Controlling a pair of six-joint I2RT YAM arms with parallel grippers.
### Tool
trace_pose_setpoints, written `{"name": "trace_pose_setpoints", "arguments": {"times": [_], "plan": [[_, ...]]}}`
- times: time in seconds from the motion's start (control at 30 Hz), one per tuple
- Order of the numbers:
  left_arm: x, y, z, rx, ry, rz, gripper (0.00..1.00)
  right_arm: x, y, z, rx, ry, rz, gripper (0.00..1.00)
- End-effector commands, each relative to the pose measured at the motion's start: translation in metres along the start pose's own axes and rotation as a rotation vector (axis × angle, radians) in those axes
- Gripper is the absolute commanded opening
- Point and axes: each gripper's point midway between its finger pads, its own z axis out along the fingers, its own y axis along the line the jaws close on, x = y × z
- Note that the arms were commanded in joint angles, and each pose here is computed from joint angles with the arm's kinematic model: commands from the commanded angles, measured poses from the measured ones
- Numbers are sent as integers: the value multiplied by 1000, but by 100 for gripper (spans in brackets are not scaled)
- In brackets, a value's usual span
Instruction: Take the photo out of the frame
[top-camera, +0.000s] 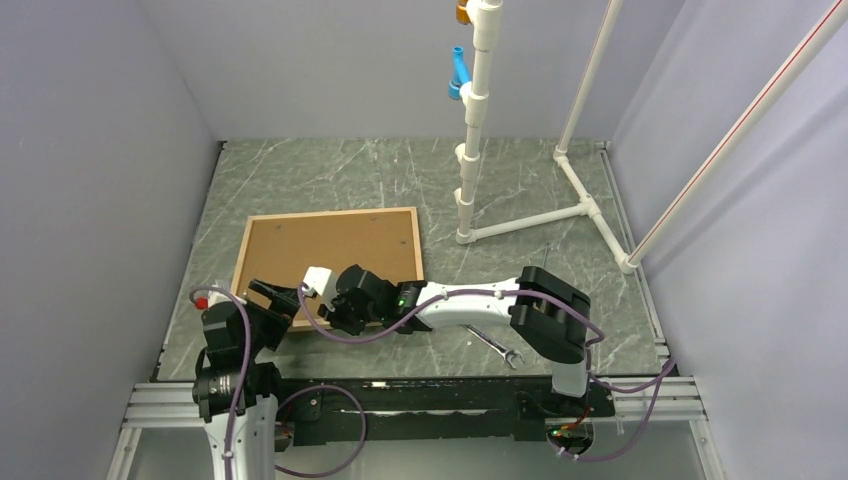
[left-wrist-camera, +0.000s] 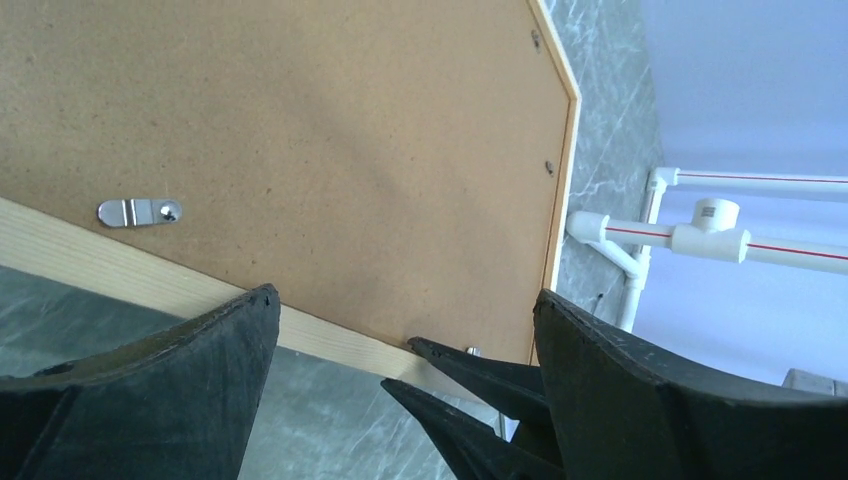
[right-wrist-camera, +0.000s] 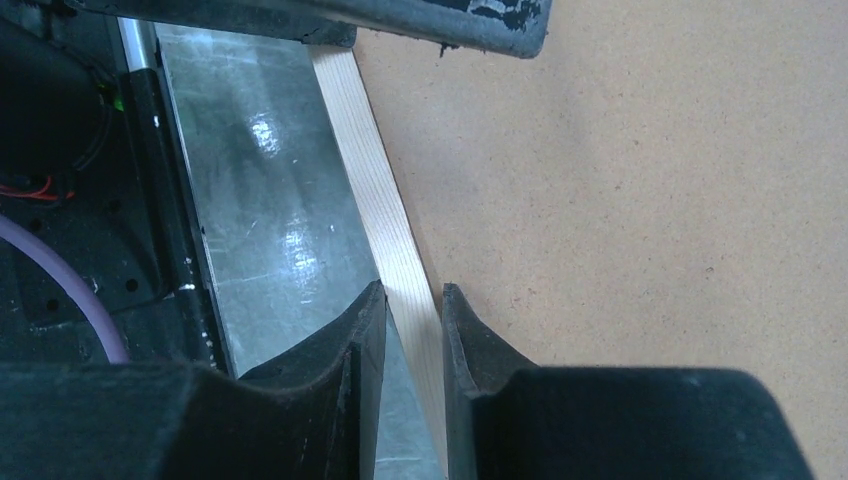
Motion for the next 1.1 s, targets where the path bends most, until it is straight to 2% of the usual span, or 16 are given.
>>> {"name": "trace_pose_setpoints", "arguments": {"times": [0.0, 0.17, 0.37, 0.43, 0.63, 0.9, 1.07], "plan": [[2, -1, 4, 64, -27, -50, 99, -65, -9, -16, 28, -171, 22, 0], [7, 0, -4, 60, -28, -91, 99, -62, -11, -14, 39, -160, 24, 0], [-15, 4, -46, -96, -138, -21, 99, -60, -12, -12, 43, -159, 25, 0], [-11, 5, -48, -119, -115, -35, 99, -59, -13, -11, 48, -159, 25, 0], [12, 21, -38, -198, -4, -216, 99, -62, -15, -12, 57, -164, 26, 0], [27, 31, -21, -198, 41, -375, 99, -63, -19, -13, 61, -167, 29, 0], [30, 37, -19, -251, 59, -395, 99, -65, -23, -13, 67, -173, 33, 0]]}}
